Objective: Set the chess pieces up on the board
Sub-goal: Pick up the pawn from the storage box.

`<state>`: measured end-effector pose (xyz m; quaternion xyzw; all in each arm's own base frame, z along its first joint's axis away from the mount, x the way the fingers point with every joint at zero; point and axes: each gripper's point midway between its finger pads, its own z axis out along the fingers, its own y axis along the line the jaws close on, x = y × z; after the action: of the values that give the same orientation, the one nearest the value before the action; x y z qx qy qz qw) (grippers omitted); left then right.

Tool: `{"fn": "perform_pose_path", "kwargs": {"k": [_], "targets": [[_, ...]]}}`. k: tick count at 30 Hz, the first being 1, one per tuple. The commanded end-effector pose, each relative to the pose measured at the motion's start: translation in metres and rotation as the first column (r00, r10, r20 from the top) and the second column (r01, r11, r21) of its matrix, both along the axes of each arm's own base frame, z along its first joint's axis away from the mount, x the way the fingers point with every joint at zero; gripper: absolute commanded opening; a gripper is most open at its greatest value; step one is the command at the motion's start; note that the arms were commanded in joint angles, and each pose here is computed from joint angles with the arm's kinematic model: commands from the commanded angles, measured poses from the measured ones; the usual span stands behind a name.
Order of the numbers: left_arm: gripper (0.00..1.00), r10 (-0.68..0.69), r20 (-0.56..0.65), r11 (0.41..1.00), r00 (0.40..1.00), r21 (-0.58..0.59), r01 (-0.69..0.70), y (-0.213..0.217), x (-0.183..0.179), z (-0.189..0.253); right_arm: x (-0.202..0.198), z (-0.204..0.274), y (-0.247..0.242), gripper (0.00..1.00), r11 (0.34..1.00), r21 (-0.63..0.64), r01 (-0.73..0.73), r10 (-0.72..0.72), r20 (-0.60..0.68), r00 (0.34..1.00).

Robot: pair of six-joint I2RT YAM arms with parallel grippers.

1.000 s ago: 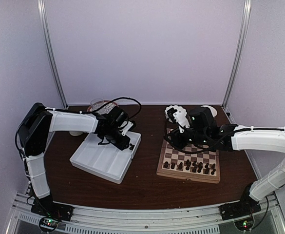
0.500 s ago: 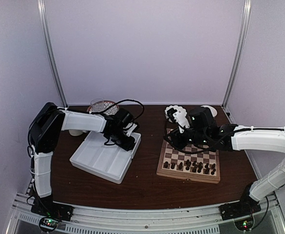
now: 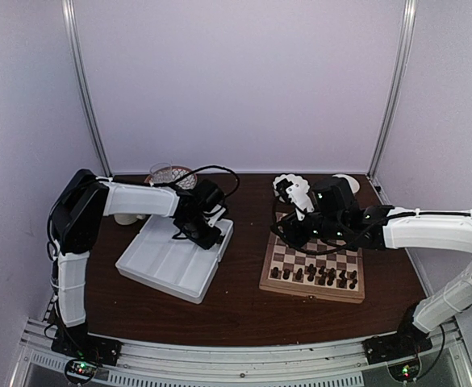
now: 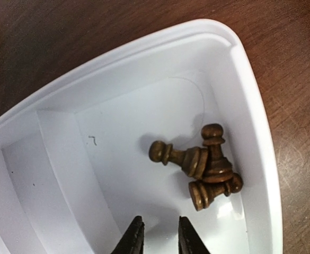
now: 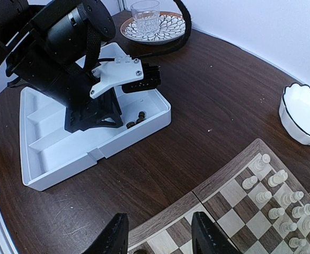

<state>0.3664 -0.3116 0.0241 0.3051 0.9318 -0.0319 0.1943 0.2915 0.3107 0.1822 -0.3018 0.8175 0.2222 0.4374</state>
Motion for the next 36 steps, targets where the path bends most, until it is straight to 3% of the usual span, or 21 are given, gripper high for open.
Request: {"fn": "perform_pose_path", "kwargs": {"k": [1,6,12,19,27,36], "targets": [[0.22,0.005,0.066,0.999,0.998,0.049,-0.008,0.012,0.007,0.010,0.000,0.006,0.008,0.43,1.000,0.017,-0.019,0.019,0.003,1.000],[0.29,-0.014,0.124,0.996,0.992,-0.083,0.024,-0.003,0.006,0.030,0.000,0.005,0.008,0.43,1.000,0.014,-0.019,0.019,0.004,1.000],[0.34,0.003,0.140,0.989,0.990,-0.144,0.017,-0.013,0.010,0.038,0.000,0.008,0.007,0.43,1.000,0.019,-0.019,0.019,0.012,1.000],[0.32,-0.099,0.171,0.989,0.980,-0.089,0.116,-0.018,0.016,0.033,-0.001,0.008,0.008,0.43,1.000,0.019,-0.023,0.023,0.011,1.000],[0.32,-0.266,0.120,0.963,0.956,0.003,0.268,-0.027,0.016,0.017,-0.001,0.007,0.009,0.43,0.999,0.020,-0.026,0.026,0.006,1.000],[0.32,-0.299,0.069,0.953,0.952,0.077,0.294,-0.021,0.018,0.000,-0.002,0.006,0.009,0.43,0.999,0.021,-0.031,0.030,0.005,1.000]]}}
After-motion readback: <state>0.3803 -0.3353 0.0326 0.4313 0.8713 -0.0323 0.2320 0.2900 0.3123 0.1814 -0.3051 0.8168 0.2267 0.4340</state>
